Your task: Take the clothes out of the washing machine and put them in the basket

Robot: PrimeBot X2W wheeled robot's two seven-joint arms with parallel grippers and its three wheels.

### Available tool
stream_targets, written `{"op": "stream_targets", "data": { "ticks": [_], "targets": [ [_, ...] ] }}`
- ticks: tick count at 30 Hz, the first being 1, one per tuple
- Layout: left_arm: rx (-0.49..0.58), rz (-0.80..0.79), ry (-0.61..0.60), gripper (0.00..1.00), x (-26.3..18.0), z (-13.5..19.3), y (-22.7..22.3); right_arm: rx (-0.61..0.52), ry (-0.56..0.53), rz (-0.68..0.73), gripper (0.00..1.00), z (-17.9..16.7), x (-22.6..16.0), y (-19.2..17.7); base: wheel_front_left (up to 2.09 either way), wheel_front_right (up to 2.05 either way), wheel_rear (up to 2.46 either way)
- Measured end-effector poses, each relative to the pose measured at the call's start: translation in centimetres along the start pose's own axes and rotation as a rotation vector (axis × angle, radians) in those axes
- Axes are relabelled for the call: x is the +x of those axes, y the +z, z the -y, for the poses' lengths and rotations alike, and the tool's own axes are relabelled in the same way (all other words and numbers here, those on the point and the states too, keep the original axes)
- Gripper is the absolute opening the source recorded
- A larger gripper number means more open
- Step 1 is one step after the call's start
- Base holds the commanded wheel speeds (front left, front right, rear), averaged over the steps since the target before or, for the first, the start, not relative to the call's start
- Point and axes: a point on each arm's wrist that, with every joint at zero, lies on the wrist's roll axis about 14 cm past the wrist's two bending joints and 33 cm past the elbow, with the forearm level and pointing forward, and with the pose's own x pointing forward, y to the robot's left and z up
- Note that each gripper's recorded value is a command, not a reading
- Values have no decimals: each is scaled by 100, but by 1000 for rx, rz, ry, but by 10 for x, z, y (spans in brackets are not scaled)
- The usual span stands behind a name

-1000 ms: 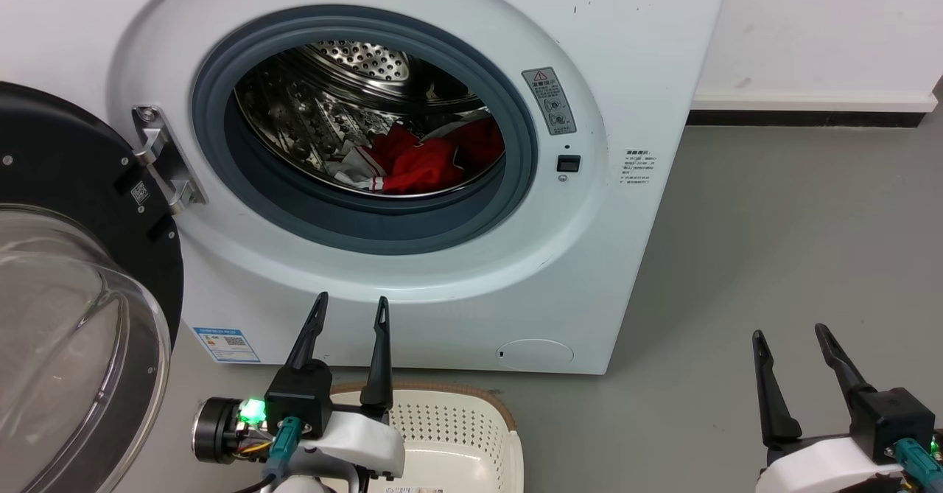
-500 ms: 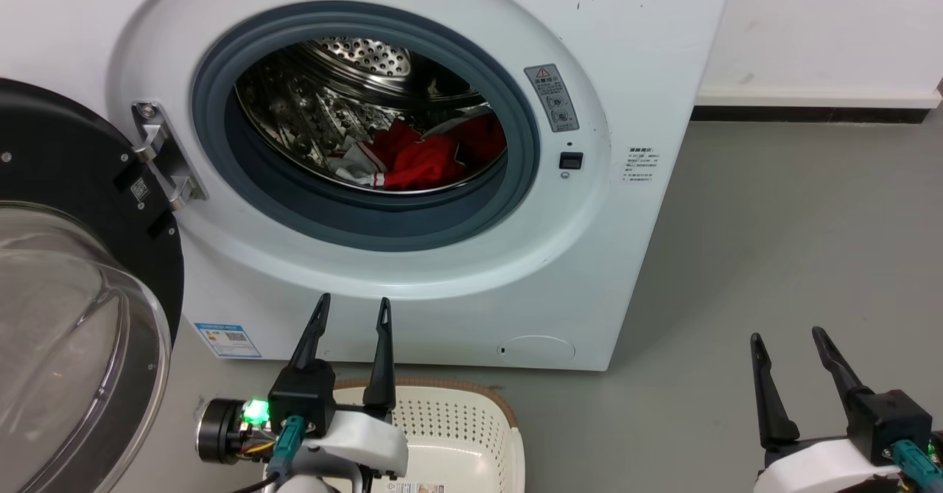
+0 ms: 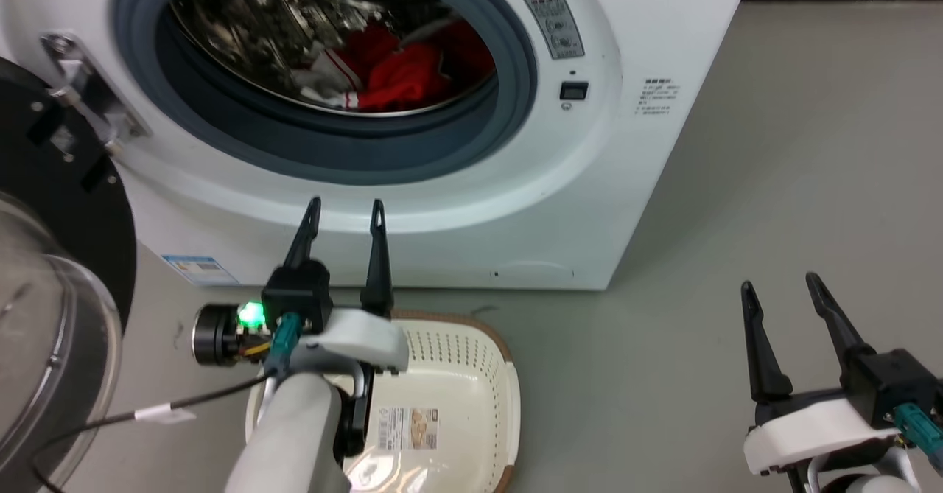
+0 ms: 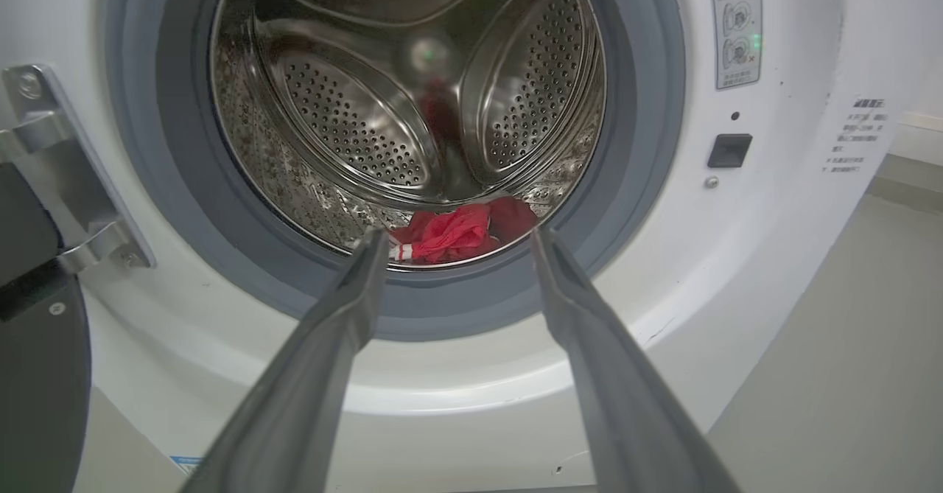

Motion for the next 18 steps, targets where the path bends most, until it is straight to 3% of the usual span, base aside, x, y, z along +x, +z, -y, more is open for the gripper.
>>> {"op": "stream_targets", "data": {
  "ticks": [18],
  "targets": [
    [36,-132,-9,100,130,-5,-78,46,-14,-160,100,7,31,-73,0,0,0]
  ]
}}
